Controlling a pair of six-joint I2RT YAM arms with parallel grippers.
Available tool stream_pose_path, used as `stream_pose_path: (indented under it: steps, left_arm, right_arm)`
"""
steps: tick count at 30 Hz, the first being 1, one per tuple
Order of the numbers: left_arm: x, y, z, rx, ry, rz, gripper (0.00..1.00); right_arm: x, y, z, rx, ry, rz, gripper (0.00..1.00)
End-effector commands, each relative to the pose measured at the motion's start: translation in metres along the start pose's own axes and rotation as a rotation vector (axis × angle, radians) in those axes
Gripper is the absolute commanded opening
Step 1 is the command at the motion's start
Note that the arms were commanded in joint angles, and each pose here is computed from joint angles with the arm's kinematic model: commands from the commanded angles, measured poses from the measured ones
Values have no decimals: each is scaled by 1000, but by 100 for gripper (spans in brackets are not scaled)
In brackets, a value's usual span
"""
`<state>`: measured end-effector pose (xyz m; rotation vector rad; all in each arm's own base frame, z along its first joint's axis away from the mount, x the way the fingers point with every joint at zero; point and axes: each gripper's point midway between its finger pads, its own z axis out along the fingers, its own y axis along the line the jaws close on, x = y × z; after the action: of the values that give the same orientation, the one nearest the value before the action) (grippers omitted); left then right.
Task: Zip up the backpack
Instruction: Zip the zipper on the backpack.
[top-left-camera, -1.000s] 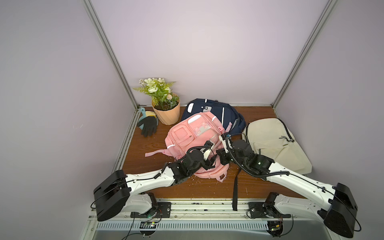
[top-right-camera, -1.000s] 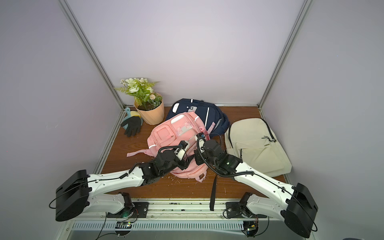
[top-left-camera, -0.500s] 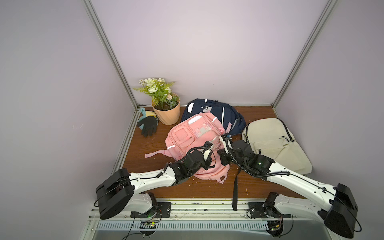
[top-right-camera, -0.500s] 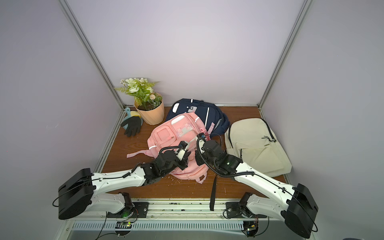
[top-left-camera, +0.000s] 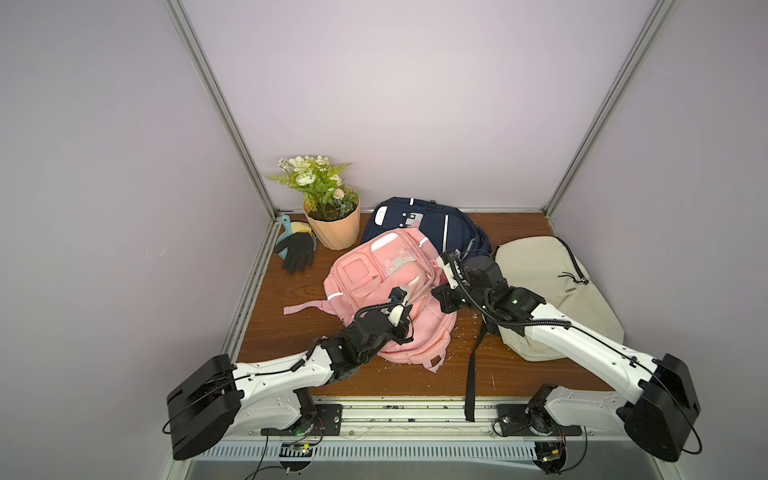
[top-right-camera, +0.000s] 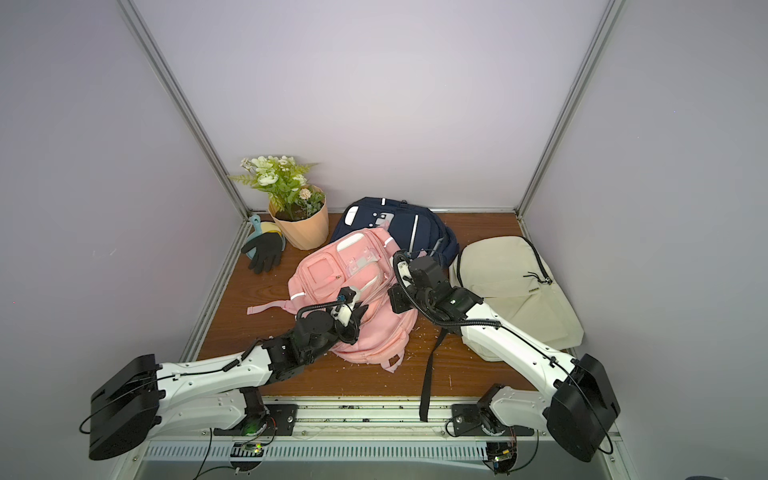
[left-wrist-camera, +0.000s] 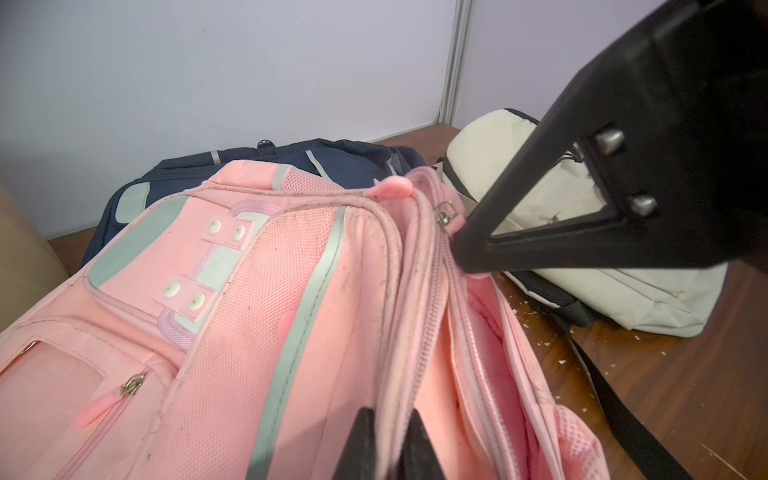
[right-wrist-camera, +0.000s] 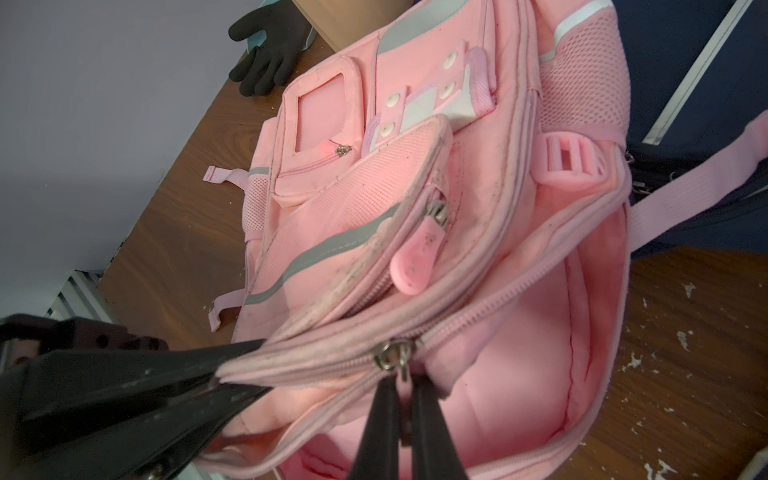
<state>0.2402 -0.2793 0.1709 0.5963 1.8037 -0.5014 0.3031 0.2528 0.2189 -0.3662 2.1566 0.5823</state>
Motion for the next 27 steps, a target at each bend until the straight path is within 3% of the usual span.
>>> stream_pose_path:
  steps: [1,4,8,11,19,27]
  left_arm:
    - [34,7,-3,-26,122,28,14]
    - [28,6,2,-38,119,41,24]
    - [18,4,12,-49,117,65,29]
    - [21,3,22,-57,144,92,24]
    - [52,8,28,-83,233,110,9]
    - [78,14,18,-98,292,125,0]
  right_arm:
    - [-61,-41,-21,156,-236,39,0]
    - [-56,-9,-30,30,-242,-13,0]
    - [-37,16,-29,-8,-195,-54,0]
    - [-28,21,-27,6,-167,-64,0]
    - [-40,-14,-35,208,-150,-17,0]
    - [-57,-77,-30,421,-107,45,0]
